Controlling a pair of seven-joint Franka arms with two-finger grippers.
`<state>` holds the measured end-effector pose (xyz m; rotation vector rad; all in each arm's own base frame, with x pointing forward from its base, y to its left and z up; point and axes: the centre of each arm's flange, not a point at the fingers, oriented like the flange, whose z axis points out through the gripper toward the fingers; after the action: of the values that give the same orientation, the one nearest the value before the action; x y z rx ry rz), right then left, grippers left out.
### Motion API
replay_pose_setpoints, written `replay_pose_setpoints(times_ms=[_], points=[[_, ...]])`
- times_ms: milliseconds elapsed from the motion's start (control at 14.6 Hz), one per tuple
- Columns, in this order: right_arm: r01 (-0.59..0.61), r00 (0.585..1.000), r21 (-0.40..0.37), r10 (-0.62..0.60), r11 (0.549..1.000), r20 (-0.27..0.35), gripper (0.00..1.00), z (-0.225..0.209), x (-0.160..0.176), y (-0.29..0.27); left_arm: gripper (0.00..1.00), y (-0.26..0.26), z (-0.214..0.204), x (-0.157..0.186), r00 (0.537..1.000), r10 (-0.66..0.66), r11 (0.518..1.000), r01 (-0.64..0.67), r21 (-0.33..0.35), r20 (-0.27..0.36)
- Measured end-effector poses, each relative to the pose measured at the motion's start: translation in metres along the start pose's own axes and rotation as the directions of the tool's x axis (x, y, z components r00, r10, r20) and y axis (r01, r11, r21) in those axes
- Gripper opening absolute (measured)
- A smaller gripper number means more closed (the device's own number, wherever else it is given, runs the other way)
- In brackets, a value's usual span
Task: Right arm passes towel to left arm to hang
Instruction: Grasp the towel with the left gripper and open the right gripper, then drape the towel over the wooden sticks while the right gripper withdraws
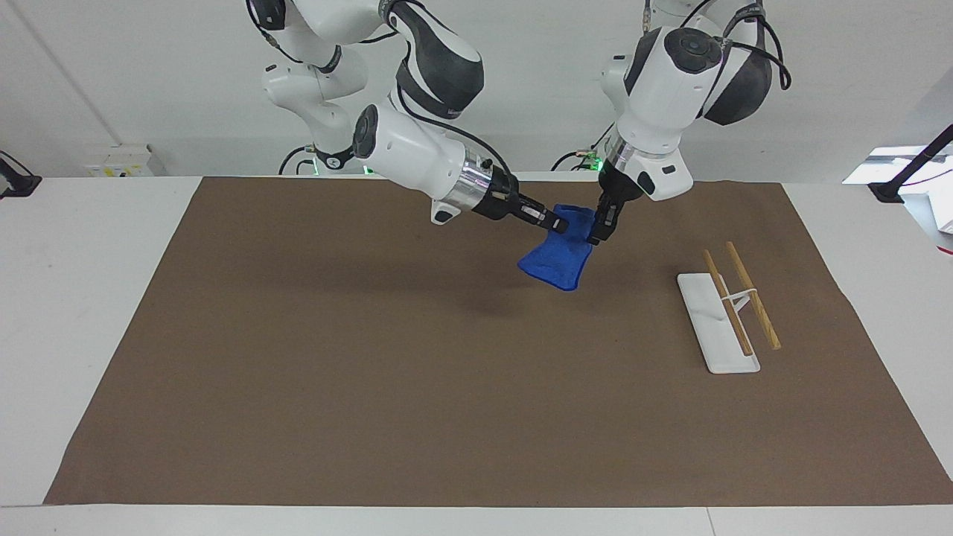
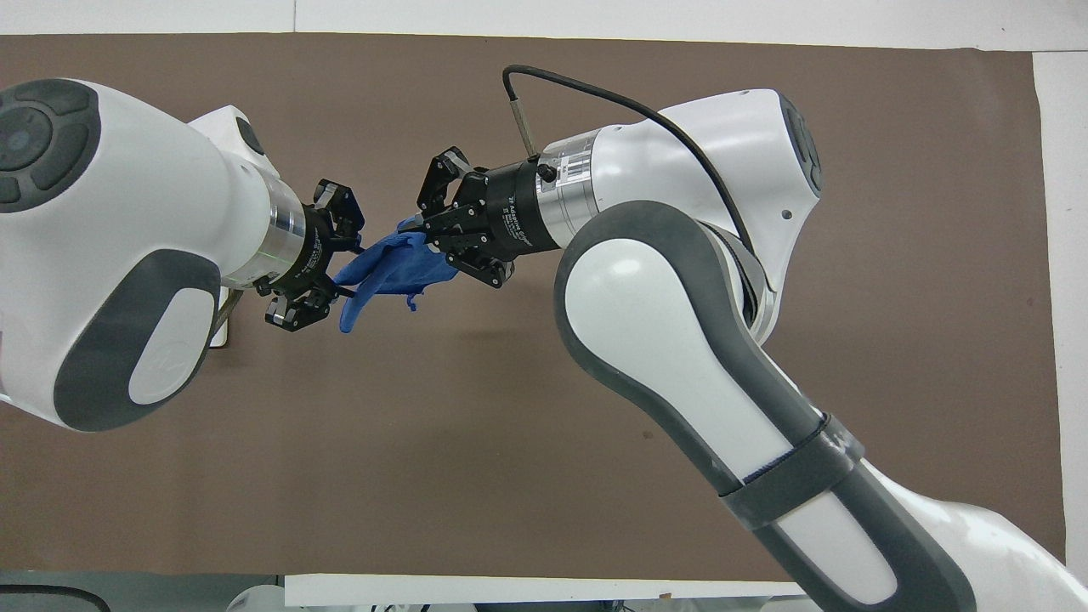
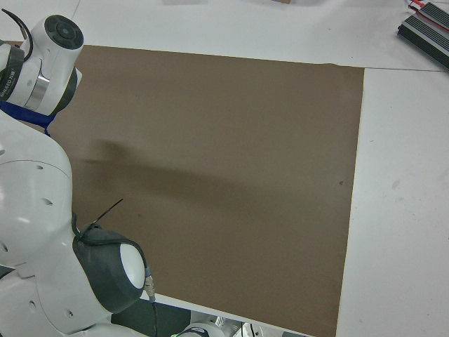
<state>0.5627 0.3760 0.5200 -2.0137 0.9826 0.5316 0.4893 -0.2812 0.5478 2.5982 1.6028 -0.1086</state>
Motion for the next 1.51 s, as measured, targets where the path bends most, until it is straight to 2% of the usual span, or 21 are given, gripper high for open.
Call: replay_pose_setpoints(times_ms=[137,206,343,549,617,686,823,960,1166,1303,1371,1509], points=[[0.000,1.000,0.000,0.000,1.000,0.000,0.05,0.000,0.000,0.000,0.08,0.000,0.000,-0.001,1.000,0.000,1.000,0.000,0.001,0.001],[0.000,1.000,0.000,0.000,1.000,0.000,0.05,0.000,0.000,0.000,0.02,0.000,0.000,-0.003,1.000,0.002,1.000,-0.002,0.001,0.001],[0.000,1.000,0.000,0.000,1.000,0.000,0.05,0.000,0.000,0.000,0.02,0.001,-0.002,-0.004,1.000,0.001,1.000,-0.001,-0.007,0.001],[0.001,1.000,-0.001,-0.001,1.000,0.001,0.05,0.001,-0.001,0.000,0.02,0.010,-0.020,0.002,1.000,-0.008,0.999,0.008,-0.054,-0.001],[0.001,1.000,-0.001,-0.001,1.000,0.001,0.09,0.001,-0.001,0.000,0.02,0.015,-0.029,0.005,1.000,-0.009,0.997,0.008,-0.074,-0.012],[0.001,1.000,0.002,-0.001,1.000,-0.001,0.09,0.000,-0.001,0.000,0.02,0.019,-0.036,0.007,1.000,-0.008,0.996,0.005,-0.089,-0.030],[0.018,1.000,0.010,-0.018,1.000,-0.010,0.24,-0.001,0.000,-0.001,0.02,0.023,-0.045,0.011,0.997,-0.002,0.994,-0.007,-0.110,-0.075],[0.136,0.990,-0.011,-0.136,0.991,-0.046,0.46,-0.003,0.004,-0.001,0.02,0.025,-0.050,0.014,0.995,0.001,0.992,-0.014,-0.124,-0.100],[0.347,0.912,-0.160,-0.372,0.924,-0.175,0.76,-0.016,0.027,0.002,0.02,0.025,-0.048,0.043,0.987,0.022,0.993,-0.040,-0.113,-0.162],[0.410,0.846,-0.315,-0.486,0.856,-0.221,0.96,-0.035,0.053,0.009,0.02,0.022,-0.043,0.082,0.982,0.061,0.992,-0.079,-0.094,-0.179],[0.440,0.803,-0.411,-0.555,0.798,-0.218,1.00,-0.051,0.073,0.015,0.02,0.019,-0.040,0.108,0.979,0.081,0.991,-0.099,-0.087,-0.187],[0.498,0.721,-0.567,-0.677,0.656,-0.150,1.00,-0.099,0.120,0.030,0.02,0.009,-0.035,0.164,0.972,0.118,0.987,-0.137,-0.080,-0.205]])
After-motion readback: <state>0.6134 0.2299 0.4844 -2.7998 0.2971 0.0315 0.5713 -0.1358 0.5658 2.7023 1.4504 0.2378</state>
